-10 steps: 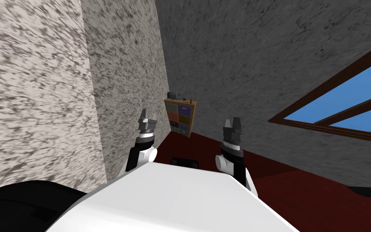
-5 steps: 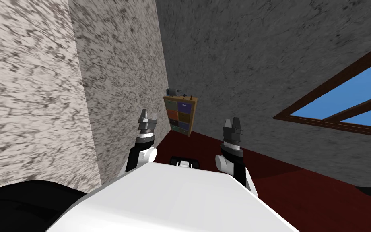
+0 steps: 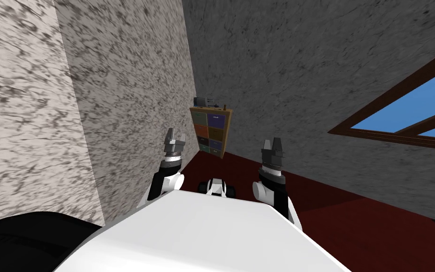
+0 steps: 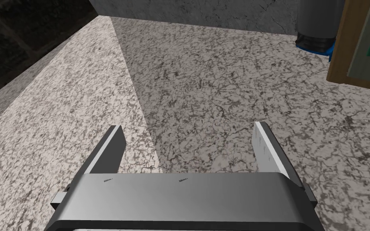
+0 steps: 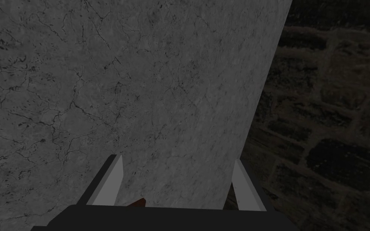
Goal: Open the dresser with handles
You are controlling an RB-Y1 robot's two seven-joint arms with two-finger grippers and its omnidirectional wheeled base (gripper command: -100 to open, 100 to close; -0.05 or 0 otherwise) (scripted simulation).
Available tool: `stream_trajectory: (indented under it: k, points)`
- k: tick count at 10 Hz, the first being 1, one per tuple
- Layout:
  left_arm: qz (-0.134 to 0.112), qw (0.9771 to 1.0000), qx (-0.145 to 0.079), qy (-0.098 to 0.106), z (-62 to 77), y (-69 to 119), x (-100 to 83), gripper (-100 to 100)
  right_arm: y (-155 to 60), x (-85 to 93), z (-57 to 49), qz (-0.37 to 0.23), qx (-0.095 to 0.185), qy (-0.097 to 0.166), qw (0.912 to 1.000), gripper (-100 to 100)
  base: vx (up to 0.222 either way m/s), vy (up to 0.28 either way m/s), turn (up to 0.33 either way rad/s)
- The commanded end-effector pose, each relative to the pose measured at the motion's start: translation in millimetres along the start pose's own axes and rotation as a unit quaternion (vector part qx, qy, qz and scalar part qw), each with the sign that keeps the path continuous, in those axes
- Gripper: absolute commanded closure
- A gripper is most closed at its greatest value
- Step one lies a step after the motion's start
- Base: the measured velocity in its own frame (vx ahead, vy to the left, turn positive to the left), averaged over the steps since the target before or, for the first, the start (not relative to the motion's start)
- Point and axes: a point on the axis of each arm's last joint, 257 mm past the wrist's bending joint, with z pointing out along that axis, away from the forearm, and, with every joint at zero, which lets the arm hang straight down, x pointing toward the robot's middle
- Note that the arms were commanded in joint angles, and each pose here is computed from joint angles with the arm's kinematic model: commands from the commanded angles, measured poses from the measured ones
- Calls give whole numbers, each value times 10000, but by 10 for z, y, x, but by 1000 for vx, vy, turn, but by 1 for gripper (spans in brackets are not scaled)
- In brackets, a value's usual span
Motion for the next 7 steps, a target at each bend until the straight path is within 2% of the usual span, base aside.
stream_trajectory:
  k: [1, 4, 7]
  points:
    - [77, 9997, -121, 220, -25, 155, 48, -100, 0, 0, 0, 0, 0, 0, 10000, 0, 74, -22, -26]
    - [125, 9988, -311, 364, -73, 399, 92, -100, 0, 0, 0, 0, 0, 0, 10000, 0, 86, -13, -32]
    - [138, 9976, -536, 421, -138, 686, 116, -100, 0, 0, 0, 0, 1, 0, 10000, 0, 114, -32, -41]
